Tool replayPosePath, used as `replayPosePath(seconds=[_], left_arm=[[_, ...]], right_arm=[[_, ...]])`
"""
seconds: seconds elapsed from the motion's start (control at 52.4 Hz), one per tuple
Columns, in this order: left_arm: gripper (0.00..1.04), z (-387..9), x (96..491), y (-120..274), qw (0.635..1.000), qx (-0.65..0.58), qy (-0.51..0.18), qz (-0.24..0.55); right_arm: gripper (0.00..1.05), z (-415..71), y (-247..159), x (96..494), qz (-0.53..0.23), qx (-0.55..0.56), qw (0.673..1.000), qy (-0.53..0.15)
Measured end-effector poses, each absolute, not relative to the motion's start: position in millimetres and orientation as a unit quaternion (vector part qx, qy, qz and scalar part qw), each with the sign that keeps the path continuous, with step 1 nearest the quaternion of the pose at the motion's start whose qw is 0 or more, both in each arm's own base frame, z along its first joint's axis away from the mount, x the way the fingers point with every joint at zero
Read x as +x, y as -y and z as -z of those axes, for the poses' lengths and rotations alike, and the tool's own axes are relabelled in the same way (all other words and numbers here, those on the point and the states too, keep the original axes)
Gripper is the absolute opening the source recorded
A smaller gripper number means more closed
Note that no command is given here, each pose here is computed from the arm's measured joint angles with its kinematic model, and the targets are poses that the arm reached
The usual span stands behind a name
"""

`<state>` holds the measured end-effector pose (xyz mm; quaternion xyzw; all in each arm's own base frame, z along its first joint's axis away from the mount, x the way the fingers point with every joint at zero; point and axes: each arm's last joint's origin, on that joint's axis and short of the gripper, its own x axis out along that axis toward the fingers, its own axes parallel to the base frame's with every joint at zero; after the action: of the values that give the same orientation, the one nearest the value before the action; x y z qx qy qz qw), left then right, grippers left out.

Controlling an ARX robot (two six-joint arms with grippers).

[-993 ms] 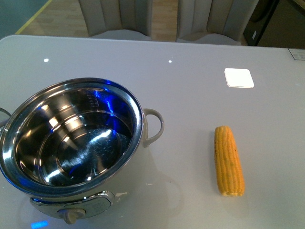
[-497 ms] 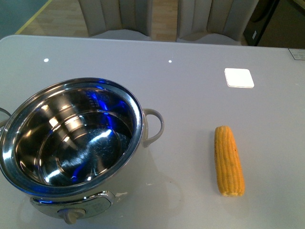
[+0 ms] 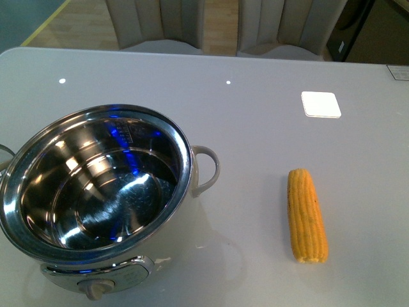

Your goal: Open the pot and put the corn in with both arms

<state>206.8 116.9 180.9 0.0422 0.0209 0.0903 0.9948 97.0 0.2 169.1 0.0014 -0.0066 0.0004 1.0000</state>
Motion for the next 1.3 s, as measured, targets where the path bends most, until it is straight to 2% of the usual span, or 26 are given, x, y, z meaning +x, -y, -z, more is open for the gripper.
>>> replayPosePath(seconds=[0.306,0.363,0.42,0.878,1.241,1.299], left_arm=[[0.98,-193.4,179.3,-103.3,0.996,0.031,-0.017,-0.087],[0.87,-191.6,176.4,-97.2,0.999,0.018,-0.006,-0.033],[0.76,-187.1,171.5,-85.4,1.000,0.009,-0.008,-0.013],[0.03,-174.6,142.6,-32.1,1.000,0.001,-0.007,-0.007],[0.03,-170.0,123.7,-5.4,1.000,0.001,0.003,-0.015],[0.03,-171.0,121.0,-0.6,1.000,0.001,0.007,0.003]], right_arm=[[0.96,-169.1,-0.2,97.0,0.000,0.001,1.000,0.007],[0.96,-169.1,-0.2,97.0,0.000,0.001,1.000,0.007],[0.96,-169.1,-0.3,97.0,-0.001,0.001,1.000,0.007],[0.96,-169.1,-0.3,97.0,-0.001,0.001,1.000,0.007],[0.96,-169.1,-0.3,97.0,-0.001,0.001,1.000,0.007],[0.96,-169.1,-0.3,97.0,-0.001,0.001,1.000,0.007]])
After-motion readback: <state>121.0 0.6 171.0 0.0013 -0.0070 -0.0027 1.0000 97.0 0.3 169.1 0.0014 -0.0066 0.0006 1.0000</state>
